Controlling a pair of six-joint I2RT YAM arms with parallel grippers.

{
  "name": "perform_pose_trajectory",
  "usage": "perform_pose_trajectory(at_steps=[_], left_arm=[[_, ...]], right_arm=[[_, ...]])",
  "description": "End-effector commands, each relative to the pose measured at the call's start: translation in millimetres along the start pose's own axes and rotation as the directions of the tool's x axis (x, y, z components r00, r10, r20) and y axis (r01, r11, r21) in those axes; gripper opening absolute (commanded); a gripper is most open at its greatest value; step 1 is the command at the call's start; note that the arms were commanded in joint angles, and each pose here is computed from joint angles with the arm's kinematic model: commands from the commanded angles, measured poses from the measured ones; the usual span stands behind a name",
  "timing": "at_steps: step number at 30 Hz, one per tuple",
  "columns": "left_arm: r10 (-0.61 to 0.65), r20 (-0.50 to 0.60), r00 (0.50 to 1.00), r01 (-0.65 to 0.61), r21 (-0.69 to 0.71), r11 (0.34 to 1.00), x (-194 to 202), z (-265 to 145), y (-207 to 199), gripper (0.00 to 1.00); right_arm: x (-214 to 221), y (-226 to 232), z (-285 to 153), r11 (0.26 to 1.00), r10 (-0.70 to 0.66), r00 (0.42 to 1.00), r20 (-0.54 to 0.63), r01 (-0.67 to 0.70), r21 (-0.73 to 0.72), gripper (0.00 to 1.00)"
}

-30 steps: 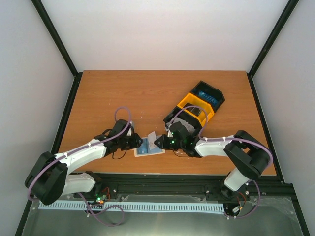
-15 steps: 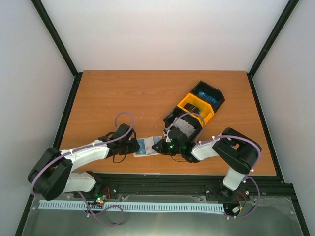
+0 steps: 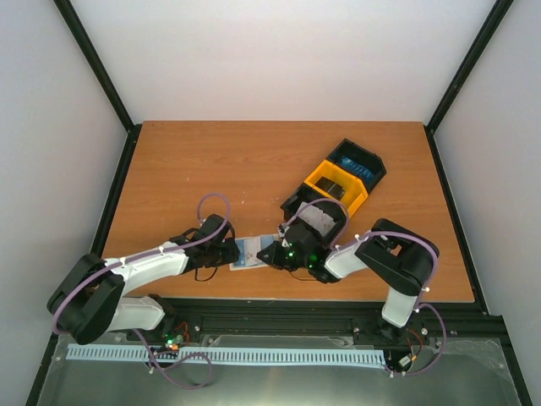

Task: Put the credit cards into the card holder
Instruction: Insert the credit card into the card holder.

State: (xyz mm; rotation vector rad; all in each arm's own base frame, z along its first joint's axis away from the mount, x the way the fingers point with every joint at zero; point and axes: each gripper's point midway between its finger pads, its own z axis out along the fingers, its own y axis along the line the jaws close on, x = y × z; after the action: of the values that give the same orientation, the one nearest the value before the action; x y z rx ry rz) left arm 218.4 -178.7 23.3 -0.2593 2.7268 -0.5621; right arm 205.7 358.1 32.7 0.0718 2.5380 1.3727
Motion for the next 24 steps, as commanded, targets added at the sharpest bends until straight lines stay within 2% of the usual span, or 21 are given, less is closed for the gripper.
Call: perform_pose_trajectory(at_steps=[1,8,10,13,14,18,24], left_arm=[[-0.010,-0.065,0.998,0.008,-0.041,0.999,23,10,18,0.28],[0.007,-0.047,0.999,-0.007,0.005,1.000,21,4,11,0.28],[0.007,-0.045,0.999,-0.007,0.007,1.000,21,3,11,0.28],[0.008,-0.038,0.999,-0.008,0.004,1.000,20,2,12,0.28],[0.013,-0.035,0.999,-0.013,0.005,1.000,19,1,11,0.28],[0.025,-0.017,1.000,-0.025,0.011,1.000,16,-2,9,0.28],[0.041,-0.006,0.999,-0.041,0.022,0.999,13,-4,6,0.28]], right_arm=[[19,-8,12,1.000,-0.002,0.998,-0.057,0.003,0.026,0.03],[24,6,22,0.998,-0.053,0.995,-0.084,0.056,0.032,0.12],[23,7,22,0.996,-0.067,0.994,-0.081,0.071,0.052,0.18],[18,4,17,0.988,-0.084,0.994,-0.066,0.092,0.122,0.35],[15,3,15,0.983,-0.096,0.994,-0.051,0.103,0.153,0.37],[9,1,5,0.953,-0.140,0.990,-0.027,0.142,0.267,0.43],[5,-8,2,0.906,-0.178,0.984,-0.024,0.173,0.387,0.44]])
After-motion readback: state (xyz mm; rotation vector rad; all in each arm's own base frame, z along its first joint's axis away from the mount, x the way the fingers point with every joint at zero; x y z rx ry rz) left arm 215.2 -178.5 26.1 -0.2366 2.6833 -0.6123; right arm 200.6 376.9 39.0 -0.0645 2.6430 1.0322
